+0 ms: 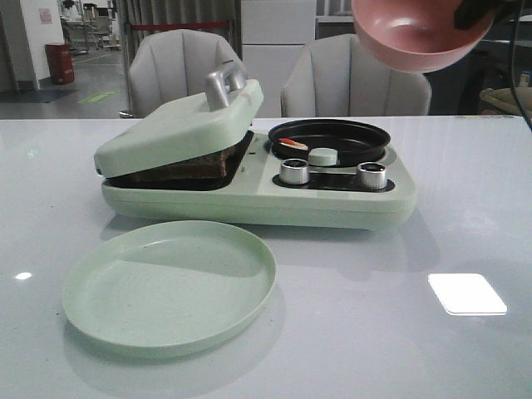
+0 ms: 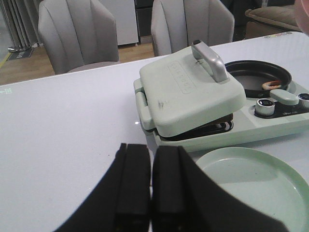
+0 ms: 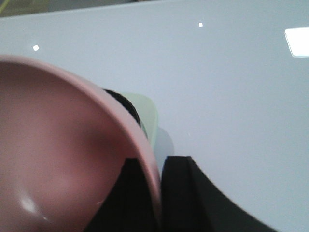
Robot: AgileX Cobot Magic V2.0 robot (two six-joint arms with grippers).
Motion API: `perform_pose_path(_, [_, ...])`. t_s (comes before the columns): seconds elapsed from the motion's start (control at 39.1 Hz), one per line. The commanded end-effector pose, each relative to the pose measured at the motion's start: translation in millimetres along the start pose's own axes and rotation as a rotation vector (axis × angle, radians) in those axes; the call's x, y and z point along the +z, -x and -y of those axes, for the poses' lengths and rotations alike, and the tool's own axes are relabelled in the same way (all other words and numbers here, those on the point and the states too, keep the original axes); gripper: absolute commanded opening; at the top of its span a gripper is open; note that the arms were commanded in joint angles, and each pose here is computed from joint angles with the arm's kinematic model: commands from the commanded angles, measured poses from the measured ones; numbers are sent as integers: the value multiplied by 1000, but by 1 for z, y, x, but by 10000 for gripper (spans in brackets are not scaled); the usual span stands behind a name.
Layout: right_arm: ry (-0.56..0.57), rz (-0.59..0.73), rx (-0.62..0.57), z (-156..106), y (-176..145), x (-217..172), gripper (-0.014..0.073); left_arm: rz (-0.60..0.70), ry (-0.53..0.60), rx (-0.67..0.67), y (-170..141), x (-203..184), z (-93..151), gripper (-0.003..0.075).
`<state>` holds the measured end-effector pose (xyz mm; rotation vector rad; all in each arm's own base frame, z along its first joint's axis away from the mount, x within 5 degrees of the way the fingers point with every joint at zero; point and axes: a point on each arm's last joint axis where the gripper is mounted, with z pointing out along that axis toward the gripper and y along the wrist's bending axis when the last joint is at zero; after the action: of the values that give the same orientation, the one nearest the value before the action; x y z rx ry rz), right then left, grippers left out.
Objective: Make breakfast with bread and shrimp
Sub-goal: 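Carry the pink bowl back and set it down on the table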
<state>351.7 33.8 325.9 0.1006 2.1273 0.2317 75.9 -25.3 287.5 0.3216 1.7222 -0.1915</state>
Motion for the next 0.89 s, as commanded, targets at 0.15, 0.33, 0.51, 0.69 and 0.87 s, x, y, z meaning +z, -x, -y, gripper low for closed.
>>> perform_pose_path(0.15, [-73,-93,8,28,7,-21,142,104,15,-24,16,-2,-2,114])
perform_pose_path(0.33, [-100,-245,2,51,-9,-6,142,104,15,-24,16,-2,-2,114])
perform_pose_path(0.51, [-73,-412,23,70,-33,23,142,104,15,-24,16,-2,-2,114])
perform_pose_path(0.69, [-93,-503,54,87,-52,46,142,104,15,-24,16,-2,-2,114])
perform_pose_path(0.87, [-95,-519,43,91,-60,59,142,104,15,-24,16,-2,-2,114])
